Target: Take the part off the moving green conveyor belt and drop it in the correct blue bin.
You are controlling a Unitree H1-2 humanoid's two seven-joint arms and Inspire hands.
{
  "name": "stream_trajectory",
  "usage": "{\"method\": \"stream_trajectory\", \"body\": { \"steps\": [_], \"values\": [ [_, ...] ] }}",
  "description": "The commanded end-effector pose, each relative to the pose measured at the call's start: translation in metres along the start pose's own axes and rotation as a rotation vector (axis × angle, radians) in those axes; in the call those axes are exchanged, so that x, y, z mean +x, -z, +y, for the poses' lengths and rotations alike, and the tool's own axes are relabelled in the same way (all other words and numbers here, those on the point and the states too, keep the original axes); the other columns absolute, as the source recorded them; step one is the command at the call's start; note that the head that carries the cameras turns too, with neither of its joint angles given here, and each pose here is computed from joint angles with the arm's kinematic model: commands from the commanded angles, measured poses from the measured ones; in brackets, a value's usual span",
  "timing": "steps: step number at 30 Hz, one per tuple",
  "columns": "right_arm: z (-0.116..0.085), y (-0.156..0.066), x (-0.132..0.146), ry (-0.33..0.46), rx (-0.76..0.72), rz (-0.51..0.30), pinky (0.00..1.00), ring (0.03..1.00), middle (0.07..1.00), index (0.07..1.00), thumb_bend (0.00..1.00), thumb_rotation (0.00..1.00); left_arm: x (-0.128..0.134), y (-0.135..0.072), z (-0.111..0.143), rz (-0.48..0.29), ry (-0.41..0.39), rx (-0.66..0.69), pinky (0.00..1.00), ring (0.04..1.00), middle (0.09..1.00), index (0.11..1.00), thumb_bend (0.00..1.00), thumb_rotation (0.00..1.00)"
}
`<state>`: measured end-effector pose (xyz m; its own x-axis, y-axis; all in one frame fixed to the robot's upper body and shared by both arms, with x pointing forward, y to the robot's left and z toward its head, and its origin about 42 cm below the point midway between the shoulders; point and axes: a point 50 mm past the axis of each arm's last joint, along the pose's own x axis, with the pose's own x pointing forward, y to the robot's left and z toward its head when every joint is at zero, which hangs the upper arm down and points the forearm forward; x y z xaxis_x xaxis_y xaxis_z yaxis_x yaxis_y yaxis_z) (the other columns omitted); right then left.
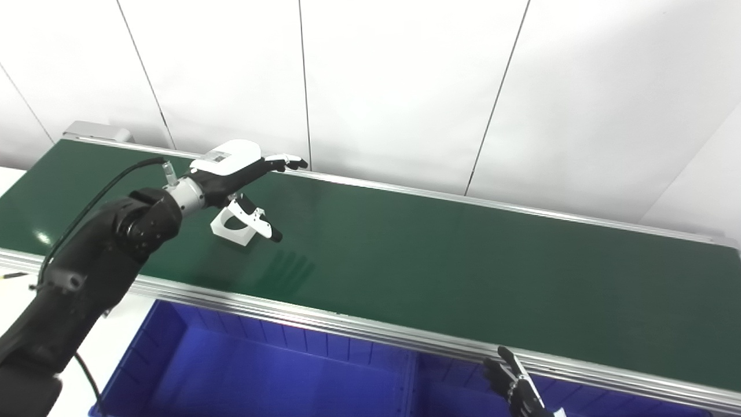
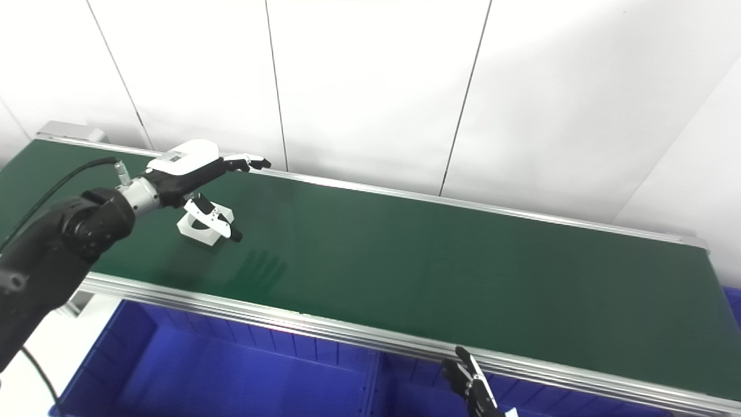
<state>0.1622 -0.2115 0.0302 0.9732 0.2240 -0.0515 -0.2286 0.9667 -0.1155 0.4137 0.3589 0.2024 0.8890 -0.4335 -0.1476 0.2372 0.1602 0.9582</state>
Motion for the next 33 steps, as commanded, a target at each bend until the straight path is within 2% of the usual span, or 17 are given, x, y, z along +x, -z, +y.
{"method": "stream_trajectory", "body": {
  "steps": [1,6,9,13,19,22,24,29,31,32,33],
  "values": [
    [-0.002,-0.01,0.003,0.009,0.004,-0.09,0.87,0.857,0.86,0.947,0.89,0.16,0.007,0.006,0.031,0.007,-0.056,0.068,0.81,0.847,0.883,0.882,0.87,0.28],
    [-0.002,-0.01,0.003,0.009,0.009,-0.094,0.87,0.862,0.861,0.945,0.89,0.15,0.017,0.016,0.024,0.036,-0.009,0.101,0.86,0.889,0.902,0.887,0.9,0.26],
    [-0.002,-0.01,0.002,0.007,0.005,-0.095,0.87,0.859,0.86,0.946,0.89,0.17,0.023,0.023,0.018,0.059,0.016,0.117,0.89,0.908,0.915,0.911,0.92,0.21],
    [-0.003,-0.01,0.002,0.006,0.007,-0.096,0.87,0.858,0.86,0.948,0.89,0.17,0.029,0.029,0.01,0.081,0.054,0.135,0.9,0.919,0.926,0.923,0.93,0.21],
    [-0.003,-0.01,0.001,0.009,0.006,-0.1,0.88,0.855,0.854,0.943,0.9,0.17,0.035,0.031,-0.004,0.093,0.098,0.146,0.92,0.947,0.95,0.929,0.97,0.2],
    [-0.002,-0.01,0.0,0.01,0.018,-0.101,0.88,0.857,0.856,0.945,0.89,0.17,0.038,0.031,-0.011,0.122,0.131,0.135,0.94,0.958,0.961,0.935,0.98,0.19],
    [-0.003,-0.01,-0.001,0.01,0.02,-0.102,0.89,0.858,0.857,0.946,0.89,0.17,0.041,0.029,-0.014,0.141,0.153,0.125,0.96,0.975,0.976,0.949,0.98,0.2],
    [-0.003,-0.012,-0.003,0.013,0.014,-0.105,0.88,0.856,0.856,0.949,0.89,0.18,0.047,0.026,-0.022,0.157,0.172,0.102,0.96,0.968,0.965,0.935,0.97,0.13],
    [-0.004,-0.013,-0.004,0.013,0.01,-0.105,0.87,0.854,0.854,0.948,0.88,0.18,0.05,0.025,-0.027,0.163,0.166,0.104,0.94,0.958,0.962,0.931,0.92,0.07],
    [-0.004,-0.013,-0.004,0.013,0.01,-0.105,0.87,0.854,0.856,0.948,0.88,0.18,0.051,0.024,-0.029,0.163,0.16,0.106,0.9,0.937,0.949,0.922,0.87,0.02],
    [-0.004,-0.013,-0.005,0.012,0.008,-0.107,0.87,0.854,0.856,0.948,0.88,0.18,0.053,0.023,-0.032,0.161,0.148,0.102,0.9,0.935,0.948,0.921,0.86,0.02]
  ]
}}
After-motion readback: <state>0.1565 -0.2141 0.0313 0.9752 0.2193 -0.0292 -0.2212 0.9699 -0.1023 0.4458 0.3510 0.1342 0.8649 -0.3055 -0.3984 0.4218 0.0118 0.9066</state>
